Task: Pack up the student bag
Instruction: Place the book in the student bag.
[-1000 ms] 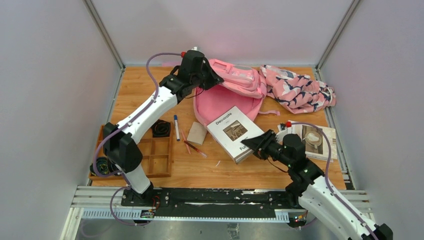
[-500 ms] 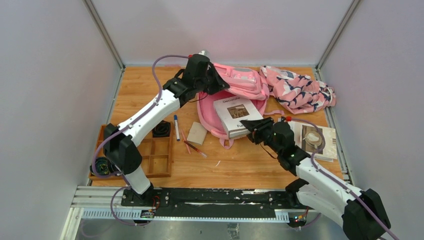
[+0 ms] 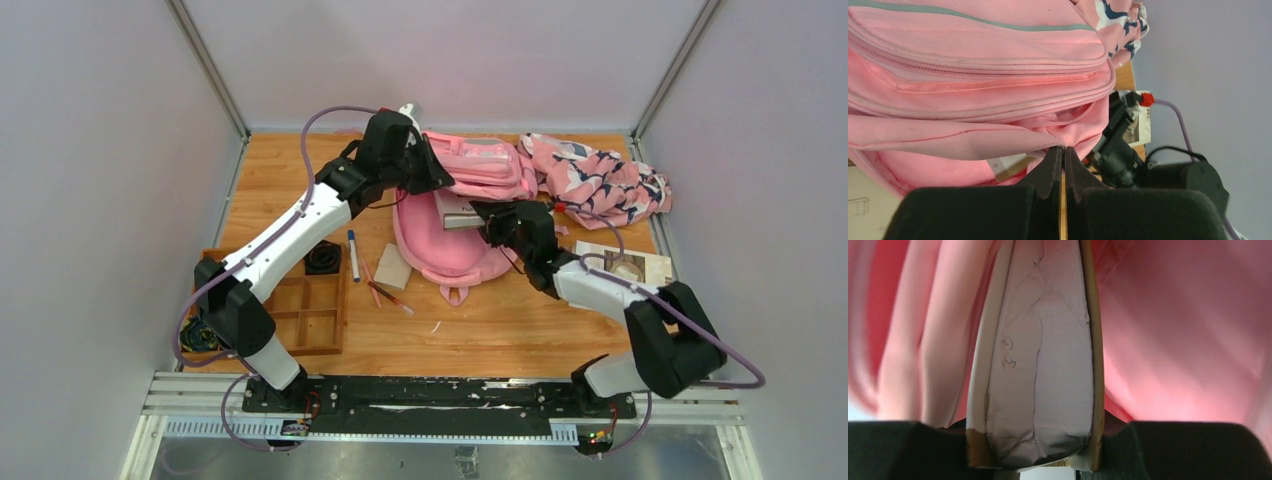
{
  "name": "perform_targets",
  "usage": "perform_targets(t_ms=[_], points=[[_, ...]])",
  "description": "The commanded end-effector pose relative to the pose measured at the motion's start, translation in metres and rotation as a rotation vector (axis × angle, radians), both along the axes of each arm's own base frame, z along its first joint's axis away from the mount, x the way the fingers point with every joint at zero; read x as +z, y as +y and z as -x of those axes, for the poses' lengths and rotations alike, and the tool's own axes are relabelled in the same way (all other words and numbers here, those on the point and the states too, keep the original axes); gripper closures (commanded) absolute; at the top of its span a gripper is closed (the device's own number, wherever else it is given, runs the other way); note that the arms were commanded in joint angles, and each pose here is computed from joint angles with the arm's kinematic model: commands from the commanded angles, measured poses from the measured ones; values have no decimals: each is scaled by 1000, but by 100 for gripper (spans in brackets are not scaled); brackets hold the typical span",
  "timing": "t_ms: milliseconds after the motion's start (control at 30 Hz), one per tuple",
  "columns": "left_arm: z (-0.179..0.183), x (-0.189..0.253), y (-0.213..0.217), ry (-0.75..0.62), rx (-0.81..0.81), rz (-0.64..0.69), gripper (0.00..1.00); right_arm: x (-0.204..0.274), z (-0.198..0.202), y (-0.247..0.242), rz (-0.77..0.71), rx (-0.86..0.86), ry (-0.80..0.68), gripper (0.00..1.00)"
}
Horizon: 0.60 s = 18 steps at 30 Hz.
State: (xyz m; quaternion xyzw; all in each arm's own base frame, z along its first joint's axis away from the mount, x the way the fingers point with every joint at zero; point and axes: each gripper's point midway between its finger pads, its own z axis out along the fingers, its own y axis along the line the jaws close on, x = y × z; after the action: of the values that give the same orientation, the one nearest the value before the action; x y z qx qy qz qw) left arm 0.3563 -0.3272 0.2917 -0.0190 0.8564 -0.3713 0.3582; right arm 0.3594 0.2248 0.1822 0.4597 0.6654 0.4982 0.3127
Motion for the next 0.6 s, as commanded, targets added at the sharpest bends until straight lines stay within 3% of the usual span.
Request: perform_targets(t_ms=[0,200,267,400,467,567], points=[[29,57,-9,-118,-149,87,100,42,-47,-2,-58,-91,-175,99],[35,60,-15,-114,-193,113,100,-1,-91,14,-55,-79,-136,99],[35,59,-17,-109,-203,121,100,-19,-103,19,-42,-73,-114,93],[32,46,-20,-81,-202,111,100,-25,-107,28,-30,-30,-131,38],[30,40,-21,-73,-197,109,100,-25,-99,28,-7,-6,-136,16],[24,37,-23,-74,-176,112,100,-28,-77,30,42,69,-108,6]])
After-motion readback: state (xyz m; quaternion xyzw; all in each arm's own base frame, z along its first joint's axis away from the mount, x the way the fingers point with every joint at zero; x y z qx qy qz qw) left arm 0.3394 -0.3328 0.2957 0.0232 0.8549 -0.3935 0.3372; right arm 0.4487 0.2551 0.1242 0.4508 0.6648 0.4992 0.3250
